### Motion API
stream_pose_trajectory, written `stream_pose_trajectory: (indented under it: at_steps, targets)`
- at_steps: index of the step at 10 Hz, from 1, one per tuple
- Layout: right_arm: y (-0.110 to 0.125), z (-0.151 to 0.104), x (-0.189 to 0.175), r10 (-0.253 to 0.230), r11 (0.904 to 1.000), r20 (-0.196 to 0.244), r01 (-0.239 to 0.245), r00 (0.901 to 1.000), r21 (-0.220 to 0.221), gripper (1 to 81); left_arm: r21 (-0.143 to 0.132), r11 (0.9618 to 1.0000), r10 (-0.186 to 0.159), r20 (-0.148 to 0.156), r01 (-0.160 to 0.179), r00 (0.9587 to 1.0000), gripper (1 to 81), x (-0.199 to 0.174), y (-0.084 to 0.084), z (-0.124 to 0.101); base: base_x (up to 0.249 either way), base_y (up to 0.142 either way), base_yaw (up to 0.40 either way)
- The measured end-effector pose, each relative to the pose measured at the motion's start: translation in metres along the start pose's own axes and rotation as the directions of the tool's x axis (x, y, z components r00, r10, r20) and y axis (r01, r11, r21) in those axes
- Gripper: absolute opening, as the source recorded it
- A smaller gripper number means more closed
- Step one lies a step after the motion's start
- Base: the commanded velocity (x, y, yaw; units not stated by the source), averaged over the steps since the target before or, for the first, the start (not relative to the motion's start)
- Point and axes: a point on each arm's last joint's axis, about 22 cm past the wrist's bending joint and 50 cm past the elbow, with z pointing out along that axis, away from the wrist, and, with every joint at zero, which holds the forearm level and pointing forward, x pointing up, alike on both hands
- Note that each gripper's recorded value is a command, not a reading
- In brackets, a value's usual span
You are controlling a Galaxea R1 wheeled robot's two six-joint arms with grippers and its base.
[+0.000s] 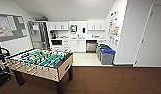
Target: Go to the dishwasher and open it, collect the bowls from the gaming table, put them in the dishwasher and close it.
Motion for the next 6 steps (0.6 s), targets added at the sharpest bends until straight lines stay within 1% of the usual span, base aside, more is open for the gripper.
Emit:
stream_pose_trajectory:
  at_steps: [3,6]
  targets:
    - [-0.004,0.001,0.001,0.000,1.0000,-0.004,0.000,1.0000,0.005,1.0,-0.001,1.0000,0.000,0.000,0.000,1.0000,1.0,0.000,0.001,0.000,0.150,0.000,0.000]
    - [-0.021,0.006,0.004,0.001,0.9997,-0.007,-0.001,1.0000,0.023,1.0,-0.004,1.0000,0.001,-0.001,-0.001,1.0000,1.0,0.001,0.003,0.001,0.150,0.000,0.000]
